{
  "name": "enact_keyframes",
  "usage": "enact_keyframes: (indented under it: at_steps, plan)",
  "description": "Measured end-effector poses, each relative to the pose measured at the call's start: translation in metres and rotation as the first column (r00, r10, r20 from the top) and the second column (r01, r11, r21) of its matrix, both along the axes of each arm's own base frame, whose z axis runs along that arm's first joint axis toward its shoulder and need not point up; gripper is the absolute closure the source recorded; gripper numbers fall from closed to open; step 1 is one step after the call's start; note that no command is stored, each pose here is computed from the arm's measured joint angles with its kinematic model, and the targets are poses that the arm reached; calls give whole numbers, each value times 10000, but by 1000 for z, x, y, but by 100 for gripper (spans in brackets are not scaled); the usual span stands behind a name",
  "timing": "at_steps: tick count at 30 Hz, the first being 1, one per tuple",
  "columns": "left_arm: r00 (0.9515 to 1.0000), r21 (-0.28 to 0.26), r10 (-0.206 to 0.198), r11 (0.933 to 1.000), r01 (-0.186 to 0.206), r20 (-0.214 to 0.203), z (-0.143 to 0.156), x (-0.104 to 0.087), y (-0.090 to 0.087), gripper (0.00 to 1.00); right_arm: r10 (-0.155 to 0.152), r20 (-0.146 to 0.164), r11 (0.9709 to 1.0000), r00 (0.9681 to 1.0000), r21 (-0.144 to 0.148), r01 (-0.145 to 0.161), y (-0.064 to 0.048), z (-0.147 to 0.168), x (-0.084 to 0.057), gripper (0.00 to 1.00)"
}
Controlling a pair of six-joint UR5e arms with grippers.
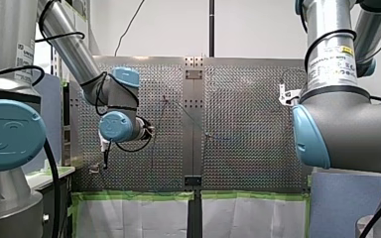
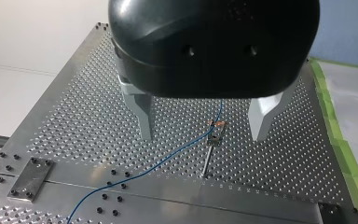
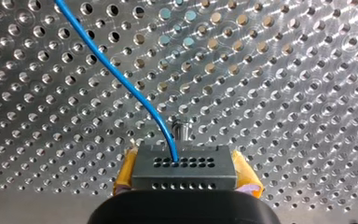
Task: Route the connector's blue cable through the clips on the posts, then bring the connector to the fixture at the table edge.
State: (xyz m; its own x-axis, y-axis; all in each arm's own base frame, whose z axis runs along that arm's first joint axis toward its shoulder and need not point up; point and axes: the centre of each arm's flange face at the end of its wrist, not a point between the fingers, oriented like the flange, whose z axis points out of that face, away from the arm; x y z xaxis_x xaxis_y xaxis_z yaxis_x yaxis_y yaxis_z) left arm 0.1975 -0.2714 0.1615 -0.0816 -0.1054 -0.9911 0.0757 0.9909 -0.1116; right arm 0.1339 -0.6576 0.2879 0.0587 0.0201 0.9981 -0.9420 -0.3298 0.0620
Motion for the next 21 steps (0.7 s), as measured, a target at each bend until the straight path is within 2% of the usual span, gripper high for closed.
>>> enact_keyframes:
  at_steps: [13, 21]
  plan:
    - [10000, 23, 9, 10000, -9, 0, 0, 0, 0, 0, 19, -20, 10000, 10000, 48, -19, 0, -2, 0, 100]
    - [10000, 33, 5, 10000, -5, 1, 0, 0, 0, 0, 197, 25, 9998, 9998, 3, -197, -2, -7, 1, 100]
